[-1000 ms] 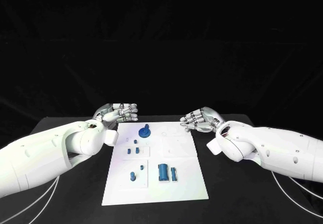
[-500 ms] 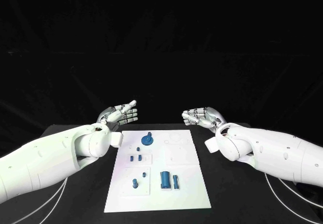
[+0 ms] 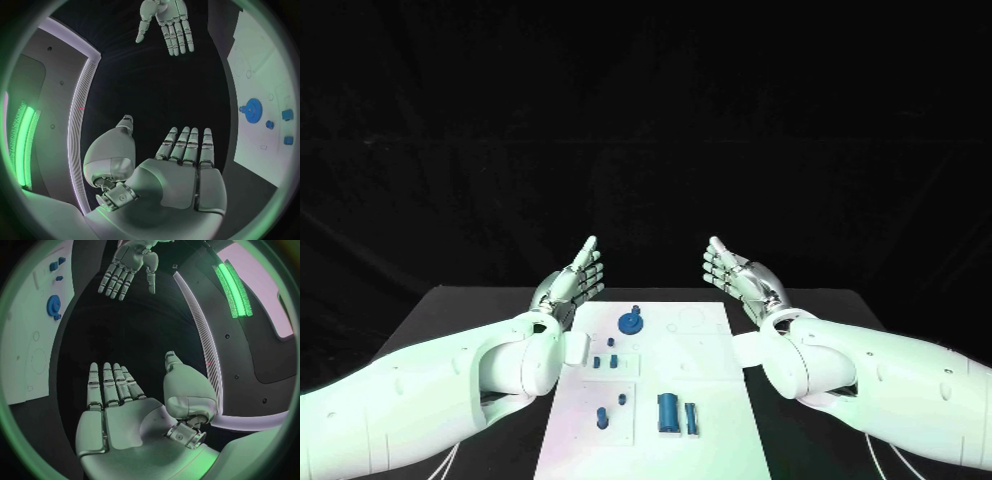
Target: Assemble the parts on the task board
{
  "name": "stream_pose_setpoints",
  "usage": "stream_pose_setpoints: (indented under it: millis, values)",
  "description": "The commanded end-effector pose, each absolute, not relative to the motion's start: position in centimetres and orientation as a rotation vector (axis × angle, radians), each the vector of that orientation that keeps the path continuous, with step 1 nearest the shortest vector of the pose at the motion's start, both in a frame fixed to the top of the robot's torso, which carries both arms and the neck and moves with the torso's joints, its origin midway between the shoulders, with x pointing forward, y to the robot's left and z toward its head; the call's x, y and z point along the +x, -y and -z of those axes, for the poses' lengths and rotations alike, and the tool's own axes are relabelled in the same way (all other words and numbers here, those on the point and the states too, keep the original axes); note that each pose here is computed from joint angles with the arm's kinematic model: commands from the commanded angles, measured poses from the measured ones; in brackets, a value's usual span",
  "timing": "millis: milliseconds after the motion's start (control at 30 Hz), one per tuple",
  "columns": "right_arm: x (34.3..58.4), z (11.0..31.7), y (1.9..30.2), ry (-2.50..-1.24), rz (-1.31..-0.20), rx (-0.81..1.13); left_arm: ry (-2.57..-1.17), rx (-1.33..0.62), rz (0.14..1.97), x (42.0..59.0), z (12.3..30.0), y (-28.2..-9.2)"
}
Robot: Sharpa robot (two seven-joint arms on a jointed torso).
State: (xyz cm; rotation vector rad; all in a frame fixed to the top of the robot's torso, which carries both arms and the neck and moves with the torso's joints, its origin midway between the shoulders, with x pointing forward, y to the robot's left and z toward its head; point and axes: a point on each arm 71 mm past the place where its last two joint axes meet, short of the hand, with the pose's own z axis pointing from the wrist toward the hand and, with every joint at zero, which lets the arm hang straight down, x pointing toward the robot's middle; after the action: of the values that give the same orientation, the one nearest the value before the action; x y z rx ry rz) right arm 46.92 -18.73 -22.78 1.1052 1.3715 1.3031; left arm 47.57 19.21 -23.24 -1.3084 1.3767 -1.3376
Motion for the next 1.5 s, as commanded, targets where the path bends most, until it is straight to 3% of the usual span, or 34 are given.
stream_pose_setpoints:
  millis: [33, 233, 1500]
  values:
    - [46.46, 22.5, 19.36, -1.232, -1.233, 1.193, -1.24, -1.222, 1.246, 46.92, 22.47, -19.51]
    - [46.18, 22.42, 19.24, -1.218, -1.229, 1.209, -1.218, -1.209, 1.229, 46.18, 22.42, -19.24]
    - [46.18, 22.42, 19.24, -1.218, -1.229, 1.209, -1.218, -1.209, 1.229, 46.18, 22.42, -19.24]
